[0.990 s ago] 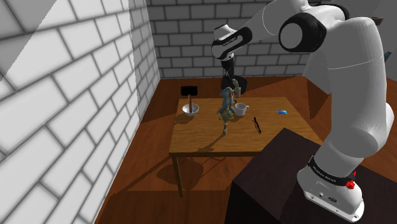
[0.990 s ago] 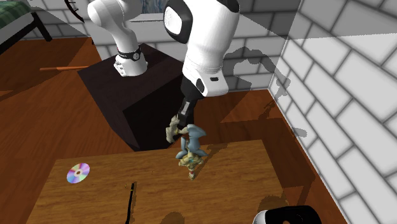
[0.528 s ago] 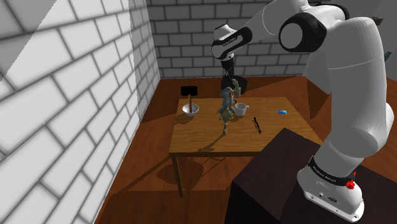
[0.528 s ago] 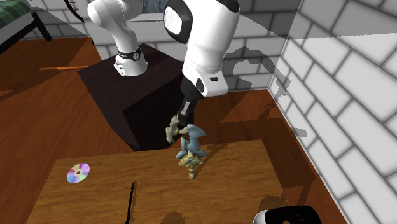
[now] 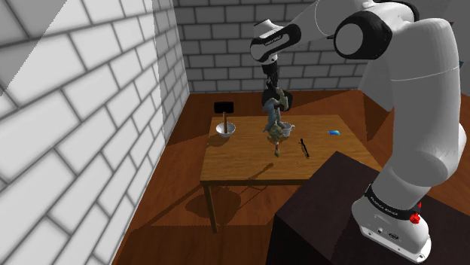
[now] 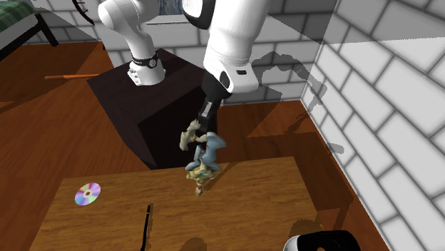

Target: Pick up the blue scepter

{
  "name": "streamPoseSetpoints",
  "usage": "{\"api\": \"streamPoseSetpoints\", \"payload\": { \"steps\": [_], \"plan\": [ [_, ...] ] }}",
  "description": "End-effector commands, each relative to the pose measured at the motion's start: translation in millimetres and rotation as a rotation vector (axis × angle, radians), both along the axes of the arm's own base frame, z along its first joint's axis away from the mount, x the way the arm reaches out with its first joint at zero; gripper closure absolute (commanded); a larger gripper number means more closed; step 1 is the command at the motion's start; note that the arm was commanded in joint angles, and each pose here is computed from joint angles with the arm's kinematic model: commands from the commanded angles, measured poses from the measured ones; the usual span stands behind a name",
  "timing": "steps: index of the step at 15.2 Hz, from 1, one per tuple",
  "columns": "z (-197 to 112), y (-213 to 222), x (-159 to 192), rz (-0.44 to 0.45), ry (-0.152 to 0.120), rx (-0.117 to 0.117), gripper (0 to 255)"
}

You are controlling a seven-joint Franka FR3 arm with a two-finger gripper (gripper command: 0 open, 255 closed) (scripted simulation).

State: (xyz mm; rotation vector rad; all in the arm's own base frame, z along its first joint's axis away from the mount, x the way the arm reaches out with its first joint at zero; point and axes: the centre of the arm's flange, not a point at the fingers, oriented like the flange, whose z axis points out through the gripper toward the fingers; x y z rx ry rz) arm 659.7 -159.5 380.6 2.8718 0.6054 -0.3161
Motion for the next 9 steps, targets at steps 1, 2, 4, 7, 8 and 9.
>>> {"api": "streamPoseSetpoints", "payload": {
  "steps": [1, 2, 4, 7, 8, 9],
  "plan": [
    [11.2, -1.5, 0.1, 0.0, -0.001, 0.0, 255],
    [16.5, -1.5, 0.1, 0.0, -0.001, 0.0, 255],
    [27.1, -1.5, 0.1, 0.0, -0.001, 0.0, 255],
    [42.9, -1.5, 0.1, 0.0, -0.001, 0.0, 255],
    [43.7, -1.4, 0.1, 0.0, -0.001, 0.0, 255],
    [43.7, -1.5, 0.1, 0.0, -0.001, 0.0, 255]
  ]
}}
